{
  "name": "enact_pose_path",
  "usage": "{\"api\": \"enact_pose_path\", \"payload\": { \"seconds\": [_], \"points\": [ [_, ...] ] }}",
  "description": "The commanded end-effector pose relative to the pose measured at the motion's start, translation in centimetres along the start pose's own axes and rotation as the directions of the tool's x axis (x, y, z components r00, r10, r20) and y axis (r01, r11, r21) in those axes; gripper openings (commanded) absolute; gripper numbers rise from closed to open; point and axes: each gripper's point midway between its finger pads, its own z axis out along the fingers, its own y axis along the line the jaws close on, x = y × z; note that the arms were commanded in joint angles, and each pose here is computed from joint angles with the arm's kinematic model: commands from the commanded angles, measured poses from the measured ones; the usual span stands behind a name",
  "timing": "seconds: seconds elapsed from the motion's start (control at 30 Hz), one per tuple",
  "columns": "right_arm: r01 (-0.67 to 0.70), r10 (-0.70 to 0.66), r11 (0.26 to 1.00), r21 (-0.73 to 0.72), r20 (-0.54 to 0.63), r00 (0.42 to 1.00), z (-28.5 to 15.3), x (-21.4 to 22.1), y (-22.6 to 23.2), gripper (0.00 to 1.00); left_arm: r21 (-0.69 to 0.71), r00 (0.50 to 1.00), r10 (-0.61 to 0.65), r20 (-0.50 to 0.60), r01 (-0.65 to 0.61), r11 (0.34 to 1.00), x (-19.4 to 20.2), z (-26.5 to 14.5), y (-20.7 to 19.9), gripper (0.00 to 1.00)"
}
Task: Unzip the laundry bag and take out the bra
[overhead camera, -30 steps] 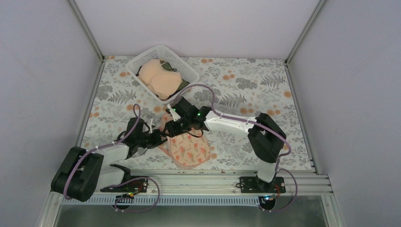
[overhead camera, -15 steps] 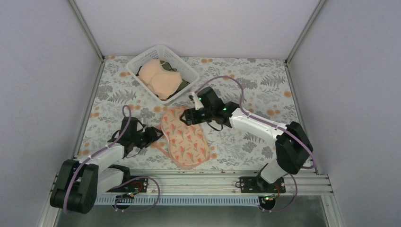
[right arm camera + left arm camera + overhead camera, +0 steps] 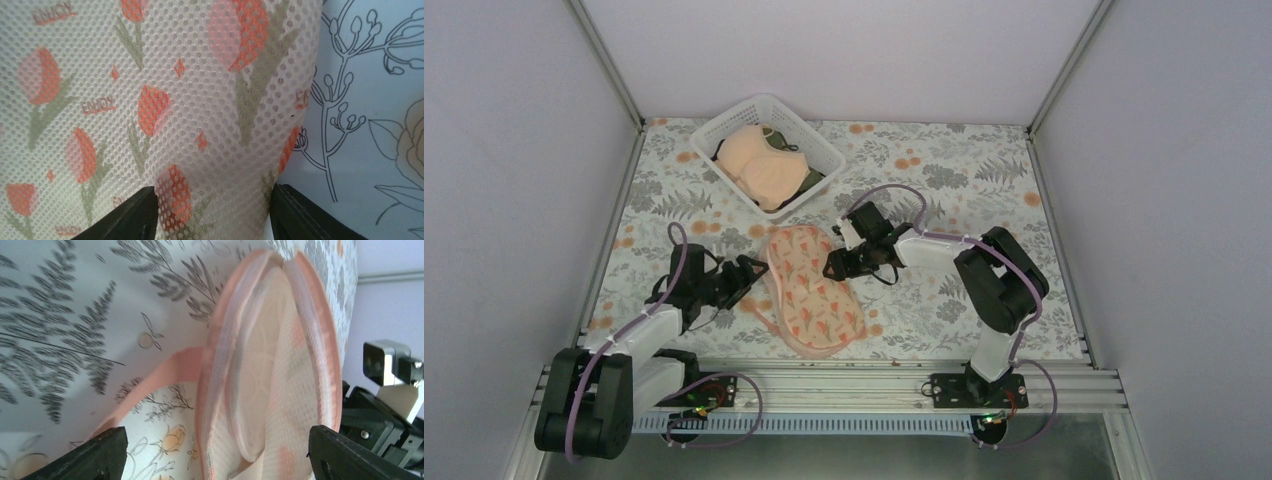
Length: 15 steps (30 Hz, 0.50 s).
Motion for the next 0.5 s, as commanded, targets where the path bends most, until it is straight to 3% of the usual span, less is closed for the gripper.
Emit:
{"api": "enact_pose_path", "payload": {
  "seconds": [0.0, 0.17, 0.27, 0.47],
  "points": [
    [-0.010, 0.010, 1.000, -0.008, 0.028, 1.000, 0.0, -0.4, -0.3, 0.58, 0.015, 0.996, -0.061, 0.069, 0.060, 0.998, -1.7, -0.8, 0.2, 0.91],
    [-0.045, 0.041, 0.991, 0.129, 0.037, 0.998, -0.5, -0.4, -2.6, 0.69, 0.016, 0.992, -0.073, 0.099, 0.072, 0.997, -2.4, -1.2, 0.4, 0.91],
    [-0.039, 0.035, 0.988, 0.148, 0.033, 0.999, -0.5, -0.4, -2.9, 0.69, 0.001, 0.993, -0.078, 0.094, 0.078, 0.997, -2.2, -1.1, 0.9, 0.91],
    [-0.042, 0.042, 0.998, 0.035, 0.001, 0.999, 1.1, 0.5, -1.5, 0.33, -0.019, 0.993, -0.069, 0.098, 0.071, 0.997, -2.0, -1.0, 1.6, 0.91]
  ]
}}
